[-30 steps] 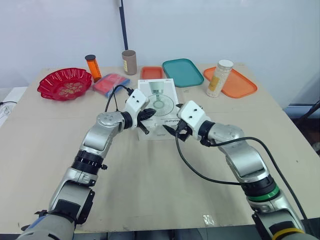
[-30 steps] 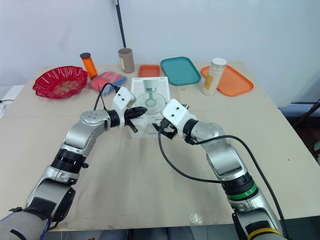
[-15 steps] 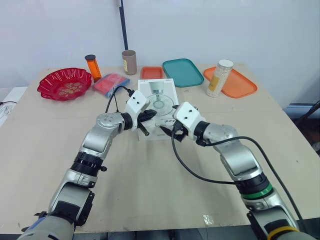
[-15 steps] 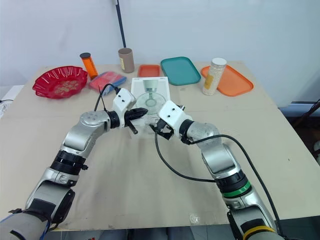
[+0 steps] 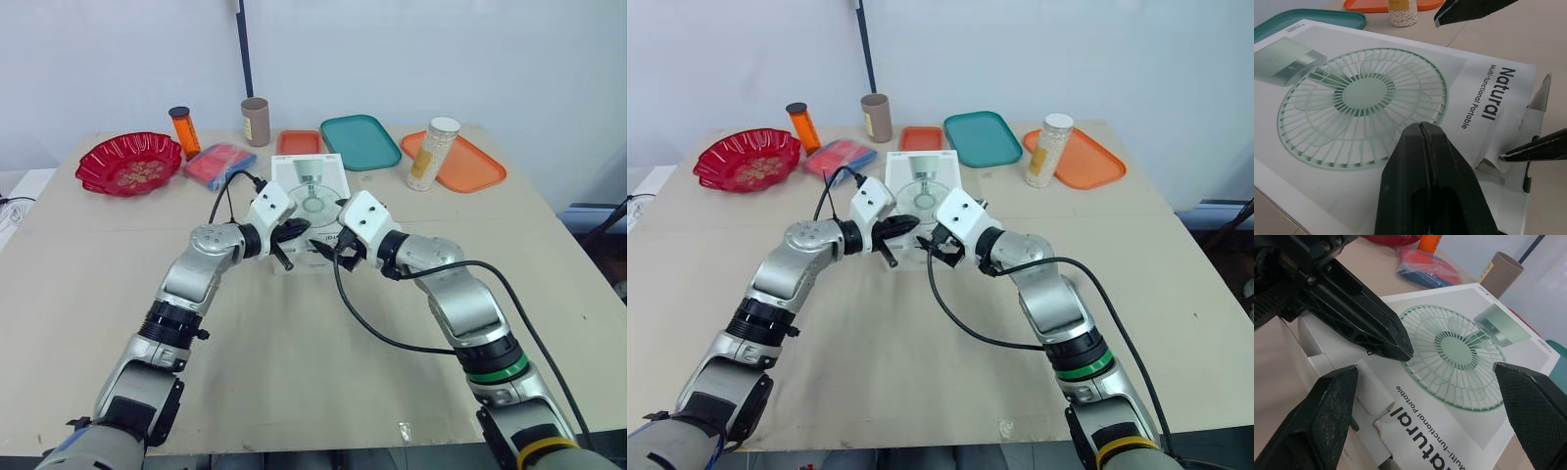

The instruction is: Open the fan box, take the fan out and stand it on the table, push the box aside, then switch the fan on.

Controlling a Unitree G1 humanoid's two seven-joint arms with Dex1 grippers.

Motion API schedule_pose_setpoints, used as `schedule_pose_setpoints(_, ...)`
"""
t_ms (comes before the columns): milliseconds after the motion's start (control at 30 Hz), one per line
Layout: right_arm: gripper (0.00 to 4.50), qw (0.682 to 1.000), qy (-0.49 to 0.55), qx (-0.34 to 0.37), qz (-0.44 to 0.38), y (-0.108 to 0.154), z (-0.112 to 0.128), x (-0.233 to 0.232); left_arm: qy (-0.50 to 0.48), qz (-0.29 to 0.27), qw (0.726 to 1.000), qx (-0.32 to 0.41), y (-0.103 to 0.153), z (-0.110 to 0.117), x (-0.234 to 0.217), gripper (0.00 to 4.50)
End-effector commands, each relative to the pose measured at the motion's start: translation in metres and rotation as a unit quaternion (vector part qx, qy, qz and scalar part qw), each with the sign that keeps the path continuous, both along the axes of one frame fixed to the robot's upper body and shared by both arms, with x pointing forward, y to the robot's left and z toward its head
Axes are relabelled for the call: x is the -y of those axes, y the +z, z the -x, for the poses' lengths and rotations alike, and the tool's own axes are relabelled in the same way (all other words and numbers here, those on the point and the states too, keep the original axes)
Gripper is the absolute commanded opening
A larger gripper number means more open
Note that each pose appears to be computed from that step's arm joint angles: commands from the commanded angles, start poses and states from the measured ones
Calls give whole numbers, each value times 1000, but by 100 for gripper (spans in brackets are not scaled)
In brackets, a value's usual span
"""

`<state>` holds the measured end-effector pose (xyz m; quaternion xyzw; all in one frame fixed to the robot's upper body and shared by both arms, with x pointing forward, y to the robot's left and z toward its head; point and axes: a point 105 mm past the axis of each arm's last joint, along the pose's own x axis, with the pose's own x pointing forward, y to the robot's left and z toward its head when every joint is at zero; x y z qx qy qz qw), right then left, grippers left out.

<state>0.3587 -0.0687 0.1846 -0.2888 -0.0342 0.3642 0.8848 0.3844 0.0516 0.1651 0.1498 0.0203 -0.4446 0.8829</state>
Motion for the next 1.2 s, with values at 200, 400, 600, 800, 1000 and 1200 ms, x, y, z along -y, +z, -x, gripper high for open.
schedule_pose_setpoints(200, 450, 999, -11, 40, 6, 17, -9, 1, -13, -9, 1000, -9, -7, 4, 5, 5)
schedule_pose_setpoints(400, 450, 999, -8, 30, -40, 32, -8, 0, -12, -10, 1000, -9, -7, 4, 4, 5)
schedule_pose_setpoints(600, 450, 998, 39, 1, -58, 36, 23, 13, -4, -8, 1000, -11, -5, 4, 0, 5)
schedule_pose_setpoints(800, 450, 997, 80, -20, -3, 21, 57, 30, -1, -7, 1000, -14, -3, 4, -2, 5)
schedule_pose_setpoints(1000, 450, 995, 84, -32, 32, 2, 59, 34, 0, -5, 1000, -16, -2, 4, -2, 5)
schedule_pose_setpoints(1200, 450, 996, 76, -38, 39, -13, 47, 30, 5, -7, 1000, -16, -2, 5, -6, 5)
